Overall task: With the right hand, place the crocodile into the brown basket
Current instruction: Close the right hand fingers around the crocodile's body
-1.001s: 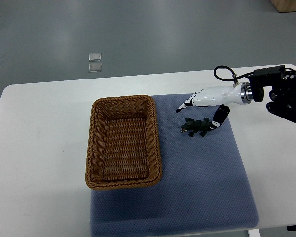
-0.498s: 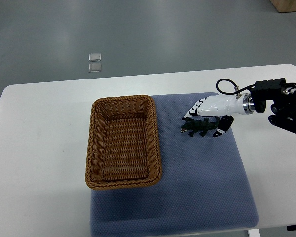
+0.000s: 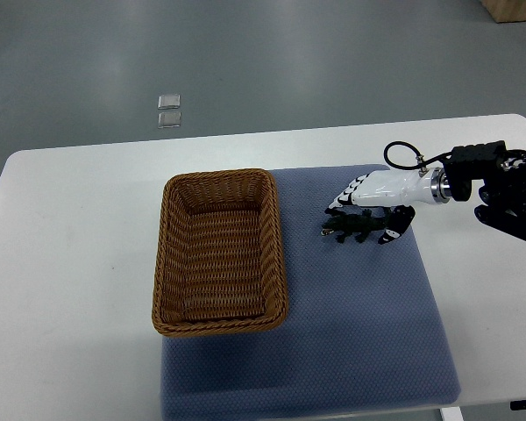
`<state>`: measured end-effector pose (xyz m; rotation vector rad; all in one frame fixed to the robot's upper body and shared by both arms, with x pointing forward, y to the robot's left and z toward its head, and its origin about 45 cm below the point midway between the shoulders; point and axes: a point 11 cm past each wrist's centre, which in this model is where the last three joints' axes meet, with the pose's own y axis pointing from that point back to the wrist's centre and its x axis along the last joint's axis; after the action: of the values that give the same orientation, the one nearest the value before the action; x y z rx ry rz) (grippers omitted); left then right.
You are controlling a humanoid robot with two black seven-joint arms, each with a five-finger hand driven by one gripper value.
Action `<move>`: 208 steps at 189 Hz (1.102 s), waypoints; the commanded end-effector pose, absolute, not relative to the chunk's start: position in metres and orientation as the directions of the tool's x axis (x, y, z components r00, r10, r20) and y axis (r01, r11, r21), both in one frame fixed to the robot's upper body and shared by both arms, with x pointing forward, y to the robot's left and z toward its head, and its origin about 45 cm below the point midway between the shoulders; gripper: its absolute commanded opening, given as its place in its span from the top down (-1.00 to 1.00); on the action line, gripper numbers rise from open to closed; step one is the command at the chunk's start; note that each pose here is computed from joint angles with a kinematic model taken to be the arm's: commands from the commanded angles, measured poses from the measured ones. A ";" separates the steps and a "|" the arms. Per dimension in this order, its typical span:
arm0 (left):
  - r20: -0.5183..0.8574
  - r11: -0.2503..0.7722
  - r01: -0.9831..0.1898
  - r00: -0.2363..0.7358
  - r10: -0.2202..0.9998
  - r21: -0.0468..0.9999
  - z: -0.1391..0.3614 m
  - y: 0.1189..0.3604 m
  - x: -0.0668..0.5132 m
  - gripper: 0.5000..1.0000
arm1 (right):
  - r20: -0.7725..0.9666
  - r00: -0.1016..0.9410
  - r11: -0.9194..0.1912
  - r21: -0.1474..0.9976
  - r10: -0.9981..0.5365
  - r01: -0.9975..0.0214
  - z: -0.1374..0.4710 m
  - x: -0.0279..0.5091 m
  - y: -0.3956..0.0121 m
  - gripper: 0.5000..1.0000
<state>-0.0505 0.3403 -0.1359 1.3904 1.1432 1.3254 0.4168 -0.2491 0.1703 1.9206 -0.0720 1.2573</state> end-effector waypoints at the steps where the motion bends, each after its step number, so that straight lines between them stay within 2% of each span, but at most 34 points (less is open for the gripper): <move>1: 0.194 -0.194 0.047 0.009 0.981 0.980 -0.136 0.340 -0.050 -1.00 | 0.784 0.501 -0.667 0.597 0.366 -0.447 0.168 0.416 -0.245 -0.70; 88: 0.194 -0.194 0.047 0.009 0.981 0.980 -0.136 0.340 -0.050 -1.00 | 0.780 0.504 -0.666 0.601 0.370 -0.441 0.168 0.417 -0.242 -0.65; 105: 0.194 -0.194 0.047 0.009 0.981 0.980 -0.136 0.340 -0.050 -1.00 | 0.781 0.503 -0.666 0.601 0.371 -0.441 0.169 0.417 -0.242 -0.57; 123: 0.194 -0.194 0.047 0.009 0.981 0.980 -0.136 0.340 -0.050 -1.00 | 0.781 0.503 -0.664 0.602 0.371 -0.444 0.170 0.418 -0.242 -0.30; 139: 0.194 -0.194 0.047 0.009 0.981 0.980 -0.136 0.340 -0.050 -1.00 | 0.779 0.506 -0.653 0.606 0.372 -0.453 0.169 0.420 -0.247 -0.22; 208: 0.194 -0.194 0.047 0.009 0.981 0.980 -0.136 0.340 -0.050 -1.00 | 0.775 0.511 -0.648 0.611 0.372 -0.455 0.166 0.419 -0.249 -0.15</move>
<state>-0.0505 0.3403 -0.1359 1.3902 1.1430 1.3254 0.4194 -0.2493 0.1664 1.9107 -0.0687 1.2393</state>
